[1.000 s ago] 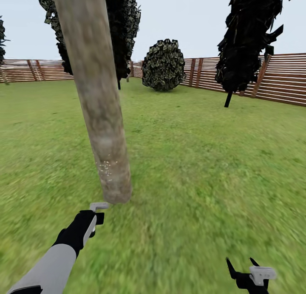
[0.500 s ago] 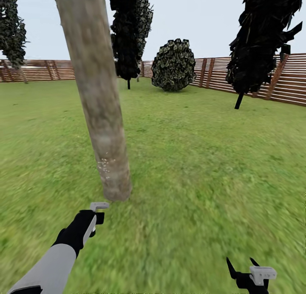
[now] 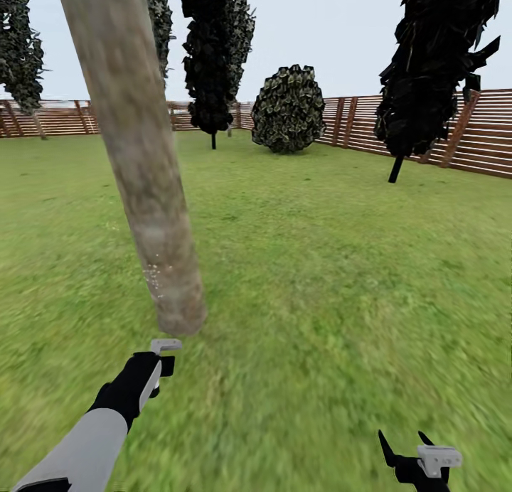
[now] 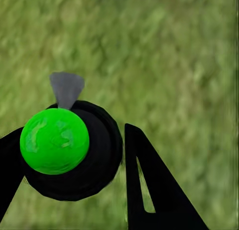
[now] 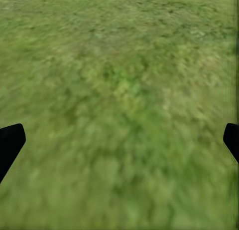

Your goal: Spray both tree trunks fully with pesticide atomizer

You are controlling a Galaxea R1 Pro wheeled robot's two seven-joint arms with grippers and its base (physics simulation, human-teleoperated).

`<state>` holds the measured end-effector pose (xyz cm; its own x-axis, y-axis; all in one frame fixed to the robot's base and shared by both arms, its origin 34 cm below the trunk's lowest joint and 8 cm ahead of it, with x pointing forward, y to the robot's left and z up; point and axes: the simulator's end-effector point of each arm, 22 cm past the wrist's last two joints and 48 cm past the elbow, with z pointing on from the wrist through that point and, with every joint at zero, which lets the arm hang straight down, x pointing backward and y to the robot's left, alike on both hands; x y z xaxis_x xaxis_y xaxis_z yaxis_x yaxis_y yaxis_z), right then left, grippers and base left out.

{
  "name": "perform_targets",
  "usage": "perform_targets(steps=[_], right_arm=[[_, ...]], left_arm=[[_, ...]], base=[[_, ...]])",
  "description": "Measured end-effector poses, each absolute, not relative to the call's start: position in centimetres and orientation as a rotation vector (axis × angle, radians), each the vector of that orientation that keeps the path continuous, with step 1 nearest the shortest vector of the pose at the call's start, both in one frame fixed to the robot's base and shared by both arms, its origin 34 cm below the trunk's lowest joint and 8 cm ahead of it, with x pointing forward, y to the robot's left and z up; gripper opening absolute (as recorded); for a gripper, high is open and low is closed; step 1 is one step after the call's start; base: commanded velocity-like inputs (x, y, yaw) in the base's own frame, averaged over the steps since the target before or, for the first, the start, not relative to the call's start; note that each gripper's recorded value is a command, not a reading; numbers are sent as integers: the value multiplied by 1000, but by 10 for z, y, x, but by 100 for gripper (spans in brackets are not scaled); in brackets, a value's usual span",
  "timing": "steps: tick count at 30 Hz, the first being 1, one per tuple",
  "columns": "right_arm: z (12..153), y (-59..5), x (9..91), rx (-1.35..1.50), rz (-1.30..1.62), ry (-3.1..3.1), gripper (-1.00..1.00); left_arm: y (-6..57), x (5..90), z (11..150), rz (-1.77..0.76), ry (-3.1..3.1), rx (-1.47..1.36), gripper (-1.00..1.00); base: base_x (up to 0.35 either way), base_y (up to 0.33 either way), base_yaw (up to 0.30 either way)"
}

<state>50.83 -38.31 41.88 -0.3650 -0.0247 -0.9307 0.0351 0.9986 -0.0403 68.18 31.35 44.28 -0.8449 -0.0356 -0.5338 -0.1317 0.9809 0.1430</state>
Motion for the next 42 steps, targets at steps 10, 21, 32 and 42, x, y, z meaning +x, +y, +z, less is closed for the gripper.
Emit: perform_targets(steps=[10,21,32,42], right_arm=[[419,-384,508,8,-64,1943,100],[419,-385,508,10,-66,1944,100],[419,-385,508,11,-66,1944,100],[419,-385,508,11,-67,1944,100]], left_arm=[[308,689,449,226,2538,-112,-100],[302,742,526,245,2366,-41,-100],[290,761,558,226,2412,-5,-100],[308,783,593,191,2362,131,-100]], base=[[-44,-262,258],[-31,-22,65],[0,0,0],[0,0,0]])
